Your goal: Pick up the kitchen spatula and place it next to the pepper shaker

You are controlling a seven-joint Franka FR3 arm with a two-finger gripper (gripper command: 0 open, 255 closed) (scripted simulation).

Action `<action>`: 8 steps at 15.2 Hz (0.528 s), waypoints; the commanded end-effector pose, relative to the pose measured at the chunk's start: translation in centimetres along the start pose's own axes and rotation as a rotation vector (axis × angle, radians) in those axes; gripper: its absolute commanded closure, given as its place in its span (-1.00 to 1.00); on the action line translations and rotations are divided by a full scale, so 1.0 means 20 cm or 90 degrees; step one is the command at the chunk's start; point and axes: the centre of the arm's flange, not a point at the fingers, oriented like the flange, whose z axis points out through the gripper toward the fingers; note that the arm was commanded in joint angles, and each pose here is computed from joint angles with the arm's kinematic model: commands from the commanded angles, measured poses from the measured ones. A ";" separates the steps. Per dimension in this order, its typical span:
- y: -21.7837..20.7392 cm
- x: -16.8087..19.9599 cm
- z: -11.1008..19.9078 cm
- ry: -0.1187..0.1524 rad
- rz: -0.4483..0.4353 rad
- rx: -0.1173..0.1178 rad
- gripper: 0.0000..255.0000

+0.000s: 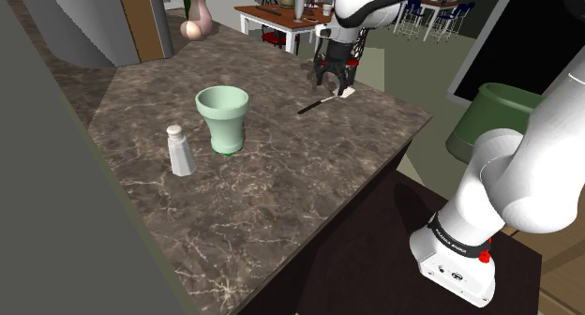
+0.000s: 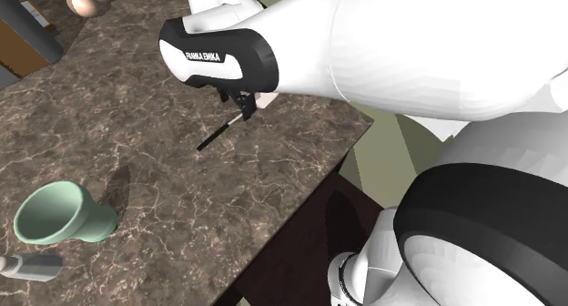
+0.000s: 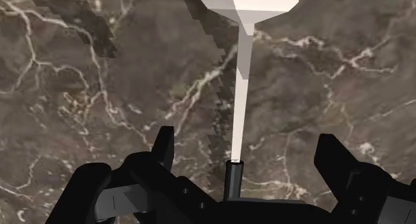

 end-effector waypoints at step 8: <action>0.00 0.00 0.13 0.000 -0.002 0.000 -1.00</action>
